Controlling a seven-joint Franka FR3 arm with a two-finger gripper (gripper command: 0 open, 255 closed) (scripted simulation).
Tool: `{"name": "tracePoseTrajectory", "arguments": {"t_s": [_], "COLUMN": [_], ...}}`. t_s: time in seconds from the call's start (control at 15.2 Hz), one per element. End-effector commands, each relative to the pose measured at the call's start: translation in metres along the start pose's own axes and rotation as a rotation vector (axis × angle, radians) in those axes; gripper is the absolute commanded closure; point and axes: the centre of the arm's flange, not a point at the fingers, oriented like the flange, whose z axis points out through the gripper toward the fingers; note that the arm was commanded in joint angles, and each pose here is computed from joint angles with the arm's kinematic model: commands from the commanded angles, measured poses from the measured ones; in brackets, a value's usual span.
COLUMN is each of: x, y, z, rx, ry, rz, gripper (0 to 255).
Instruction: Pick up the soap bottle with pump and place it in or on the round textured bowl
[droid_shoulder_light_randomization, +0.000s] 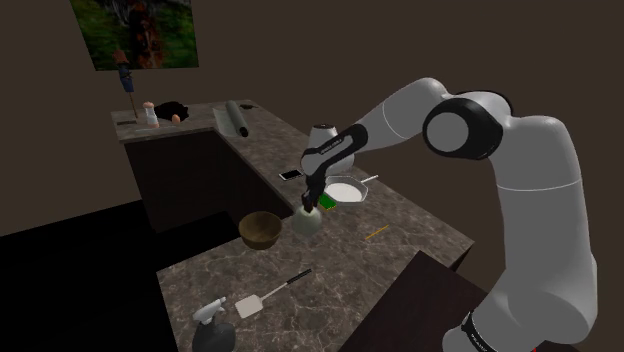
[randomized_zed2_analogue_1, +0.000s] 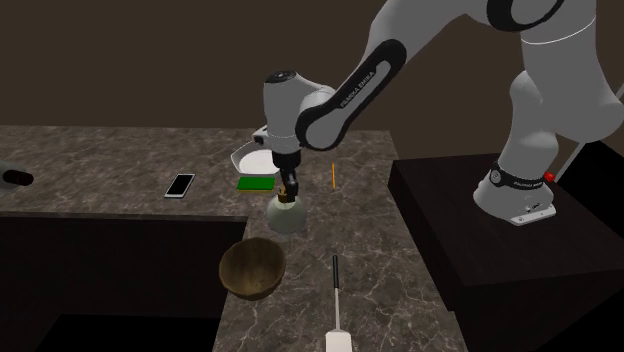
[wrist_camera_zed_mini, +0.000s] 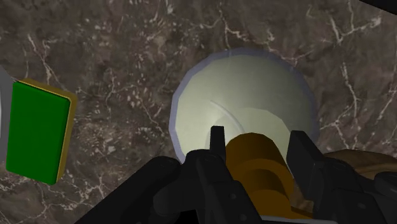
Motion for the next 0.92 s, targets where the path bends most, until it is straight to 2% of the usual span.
{"name": "tracePoseTrajectory", "arguments": {"t_s": [0.0, 0.86], "x": [0.0, 0.001], "y": [0.0, -0.002], "z": [-0.012, -0.081], "rx": [0.0, 0.0], "ry": [0.0, 0.0], "rz": [0.0, 0.0], "gripper": [255, 255]}}
